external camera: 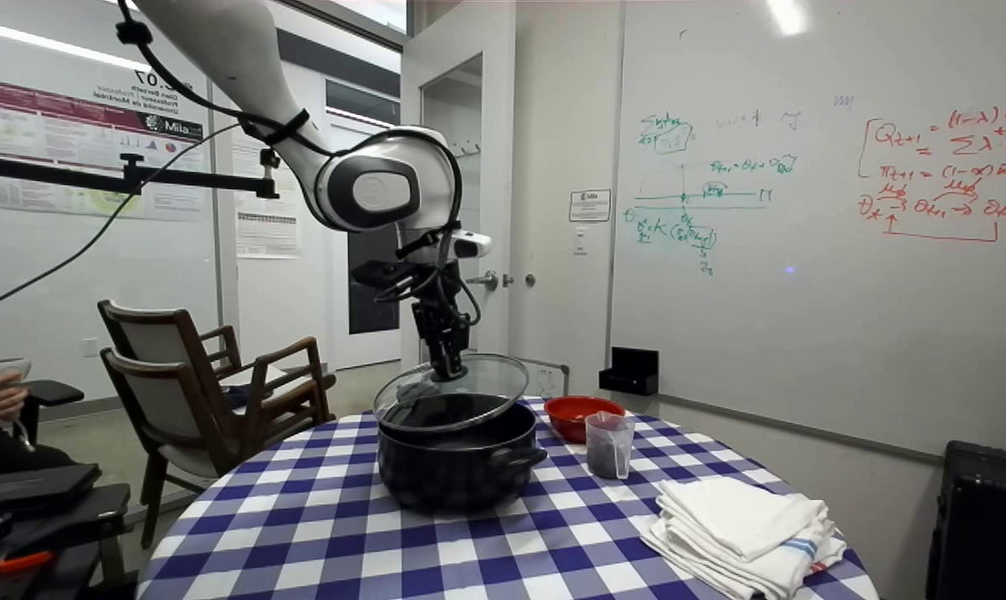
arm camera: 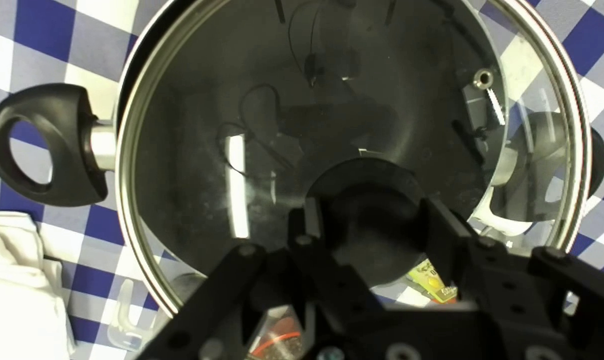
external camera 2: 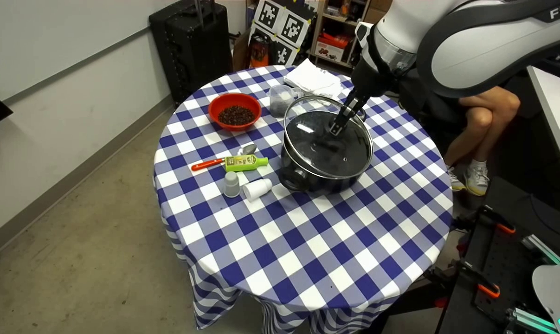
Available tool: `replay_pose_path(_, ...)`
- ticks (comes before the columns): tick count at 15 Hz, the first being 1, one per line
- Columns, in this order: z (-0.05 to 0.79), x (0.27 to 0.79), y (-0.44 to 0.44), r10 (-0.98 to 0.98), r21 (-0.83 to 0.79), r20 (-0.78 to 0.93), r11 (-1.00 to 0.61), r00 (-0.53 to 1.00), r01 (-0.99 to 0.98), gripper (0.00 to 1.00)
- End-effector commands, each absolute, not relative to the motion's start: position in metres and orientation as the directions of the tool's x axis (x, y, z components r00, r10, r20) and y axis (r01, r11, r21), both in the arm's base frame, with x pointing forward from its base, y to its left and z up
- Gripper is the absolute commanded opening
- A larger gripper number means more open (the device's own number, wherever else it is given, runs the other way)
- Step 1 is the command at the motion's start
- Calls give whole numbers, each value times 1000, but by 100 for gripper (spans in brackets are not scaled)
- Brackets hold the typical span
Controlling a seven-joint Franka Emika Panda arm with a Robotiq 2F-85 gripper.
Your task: Pick the lid and put it on the pot
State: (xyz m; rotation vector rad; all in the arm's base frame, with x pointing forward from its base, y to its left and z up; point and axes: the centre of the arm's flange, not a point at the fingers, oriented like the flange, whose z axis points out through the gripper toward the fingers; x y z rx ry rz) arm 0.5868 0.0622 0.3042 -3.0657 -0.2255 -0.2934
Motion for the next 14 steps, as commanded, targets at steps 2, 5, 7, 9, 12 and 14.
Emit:
replay_pose_path(2,311,598,57,155,-33,191,-986,969,164,26)
replay_pose_path(5,310,600,52,150,-31,191,-987,970,158,26)
replay_pose_path(7,309,602,49,143,-33,194,-988,971,152,26)
replay_pose_path(9,308,603,45,136,-36,191,-989,972,145,26)
replay_pose_path(12,304,603,40,128,-39,184,-990,975,137,26)
replay_pose_path(14,302,603,38,126,-39,177,-990,976,135,26)
